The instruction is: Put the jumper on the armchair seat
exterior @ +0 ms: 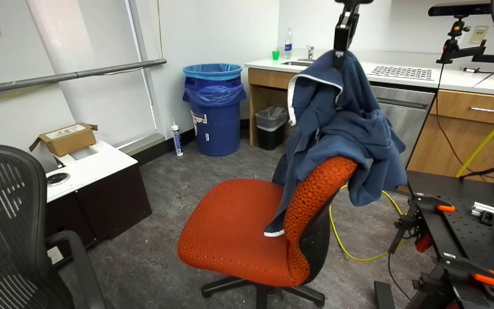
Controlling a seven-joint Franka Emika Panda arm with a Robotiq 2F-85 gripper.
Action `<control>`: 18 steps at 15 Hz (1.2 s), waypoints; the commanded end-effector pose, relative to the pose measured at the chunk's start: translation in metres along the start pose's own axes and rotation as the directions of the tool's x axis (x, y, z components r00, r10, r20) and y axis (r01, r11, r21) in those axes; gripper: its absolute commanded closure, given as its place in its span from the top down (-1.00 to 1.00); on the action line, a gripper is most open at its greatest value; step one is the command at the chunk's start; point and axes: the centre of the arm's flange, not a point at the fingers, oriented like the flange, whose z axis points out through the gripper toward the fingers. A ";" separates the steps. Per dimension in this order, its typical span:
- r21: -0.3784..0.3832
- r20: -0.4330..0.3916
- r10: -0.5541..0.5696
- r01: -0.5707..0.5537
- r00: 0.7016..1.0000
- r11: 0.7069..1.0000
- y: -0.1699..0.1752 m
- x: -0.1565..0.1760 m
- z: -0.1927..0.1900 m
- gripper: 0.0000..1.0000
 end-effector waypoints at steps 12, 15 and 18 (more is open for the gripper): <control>0.151 -0.324 0.212 -0.170 0.922 0.974 0.025 0.090 -0.215 -0.95; 0.161 -0.388 0.208 -0.156 0.898 0.974 0.004 0.103 -0.261 -0.95; 0.177 -0.434 0.192 -0.126 0.880 0.976 -0.017 0.116 -0.288 -0.95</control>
